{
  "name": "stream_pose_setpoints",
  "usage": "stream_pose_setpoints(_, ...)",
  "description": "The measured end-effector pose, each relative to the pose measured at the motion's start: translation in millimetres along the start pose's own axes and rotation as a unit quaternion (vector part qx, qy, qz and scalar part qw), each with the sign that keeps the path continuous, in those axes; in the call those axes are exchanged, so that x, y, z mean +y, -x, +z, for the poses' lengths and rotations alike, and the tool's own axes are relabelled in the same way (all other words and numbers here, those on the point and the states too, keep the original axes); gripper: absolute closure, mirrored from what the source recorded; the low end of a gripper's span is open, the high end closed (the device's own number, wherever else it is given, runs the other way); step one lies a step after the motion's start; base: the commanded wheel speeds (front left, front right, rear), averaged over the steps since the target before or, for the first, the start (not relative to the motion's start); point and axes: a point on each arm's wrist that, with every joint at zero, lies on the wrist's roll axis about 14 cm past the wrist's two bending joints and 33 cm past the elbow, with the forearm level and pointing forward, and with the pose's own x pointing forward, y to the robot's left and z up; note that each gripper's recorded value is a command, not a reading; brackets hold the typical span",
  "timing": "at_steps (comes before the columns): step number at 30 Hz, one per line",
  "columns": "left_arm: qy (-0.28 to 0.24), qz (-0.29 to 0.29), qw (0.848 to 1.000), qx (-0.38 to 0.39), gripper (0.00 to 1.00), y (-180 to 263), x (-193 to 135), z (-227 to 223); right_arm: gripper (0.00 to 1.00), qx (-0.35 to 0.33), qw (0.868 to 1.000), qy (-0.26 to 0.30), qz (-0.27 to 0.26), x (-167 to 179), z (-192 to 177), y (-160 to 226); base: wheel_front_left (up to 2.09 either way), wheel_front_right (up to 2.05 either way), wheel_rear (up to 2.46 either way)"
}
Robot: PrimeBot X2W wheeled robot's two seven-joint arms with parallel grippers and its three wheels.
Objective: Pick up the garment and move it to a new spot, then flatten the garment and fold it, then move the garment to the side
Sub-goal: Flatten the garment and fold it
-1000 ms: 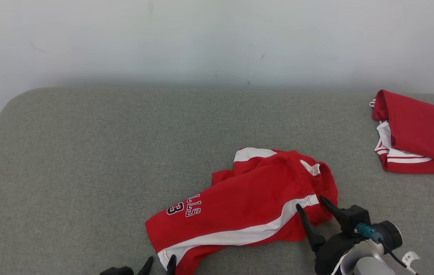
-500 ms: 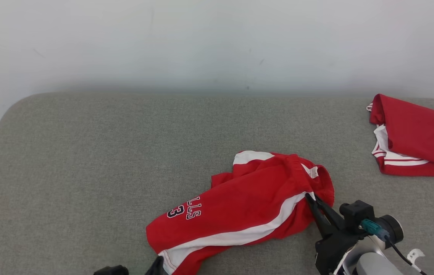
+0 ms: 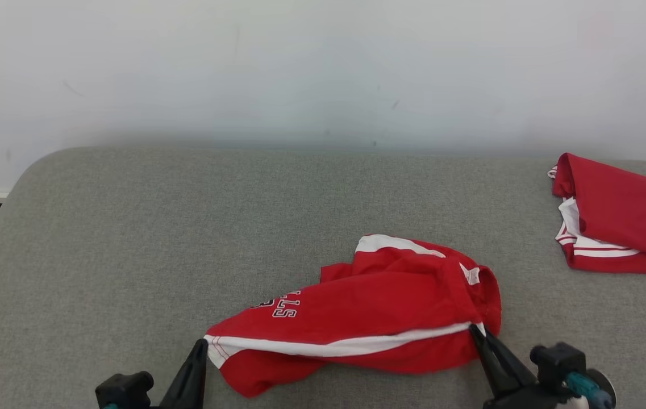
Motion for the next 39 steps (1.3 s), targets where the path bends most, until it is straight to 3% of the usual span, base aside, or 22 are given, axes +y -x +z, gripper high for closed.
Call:
stream_pose_setpoints(5,0.003,-0.007,0.999,0.032,1.0,11.2,-6.9,-24.2,1.0,0.019,0.999,-0.024,-0.01,1.7,-17.0,20.3,0.0,0.0,0.0)
stream_pose_setpoints(6,0.004,-0.008,0.999,0.045,1.0,14.3,-7.7,-32.5,0.88,0.024,0.999,-0.026,-0.013,1.2,-20.0,23.5,0.0,0.0,0.0)
stream_pose_setpoints(7,0.003,-0.009,0.998,0.057,1.0,17.4,-8.5,-40.3,0.15,0.026,0.999,-0.027,-0.014,1.1,-21.4,25.3,0.0,0.0,0.0)
stream_pose_setpoints(8,0.005,-0.009,0.998,0.067,1.0,20.4,-9.3,-47.2,0.0,0.025,0.999,-0.027,-0.015,0.5,-21.3,26.7,0.0,0.0,0.0)
stream_pose_setpoints(9,0.009,-0.008,0.997,0.079,0.85,23.2,-9.8,-54.4,0.0,0.025,0.999,-0.028,-0.016,0.1,-21.4,27.7,0.0,0.0,0.0)
stream_pose_setpoints(10,0.013,-0.008,0.996,0.087,0.58,26.0,-10.9,-60.1,0.0,0.027,0.999,-0.027,-0.016,0.3,-22.0,28.6,0.0,0.0,0.0)
stream_pose_setpoints(11,0.013,-0.008,0.996,0.093,0.58,28.1,-11.2,-64.3,0.0,0.029,0.999,-0.023,-0.016,0.1,-22.8,29.4,0.0,0.0,0.0)
stream_pose_setpoints(12,0.014,-0.007,0.995,0.096,0.06,28.7,-10.9,-65.9,0.0,0.03,0.999,-0.021,-0.015,-0.4,-22.8,29.7,0.0,0.0,0.0)
stream_pose_setpoints(13,0.015,-0.006,0.995,0.097,0.0,28.8,-10.1,-66.2,0.0,0.03,0.999,-0.017,-0.014,-0.4,-22.0,29.5,0.0,0.0,0.0)
stream_pose_setpoints(32,0.025,-0.011,0.991,0.13,0.0,13.7,-12.7,-78.9,0.0,0.08,0.997,0.016,0.016,5.6,-35.4,24.6,0.0,0.0,0.0)
stream_pose_setpoints(33,0.03,-0.011,0.991,0.131,0.53,12.8,-13.2,-79.7,0.59,0.086,0.996,0.016,0.017,5.9,-37.5,24.0,0.0,0.0,0.0)
stream_pose_setpoints(34,0.032,-0.013,0.991,0.132,1.0,11.3,-14.8,-79.5,1.0,0.094,0.995,0.019,0.023,8.2,-40.7,23.8,0.0,0.0,0.0)
stream_pose_setpoints(39,0.042,-0.021,0.991,0.128,1.0,9.7,-20.0,-76.3,1.0,0.091,0.995,0.015,0.033,13.6,-38.1,19.9,0.0,0.0,0.0)
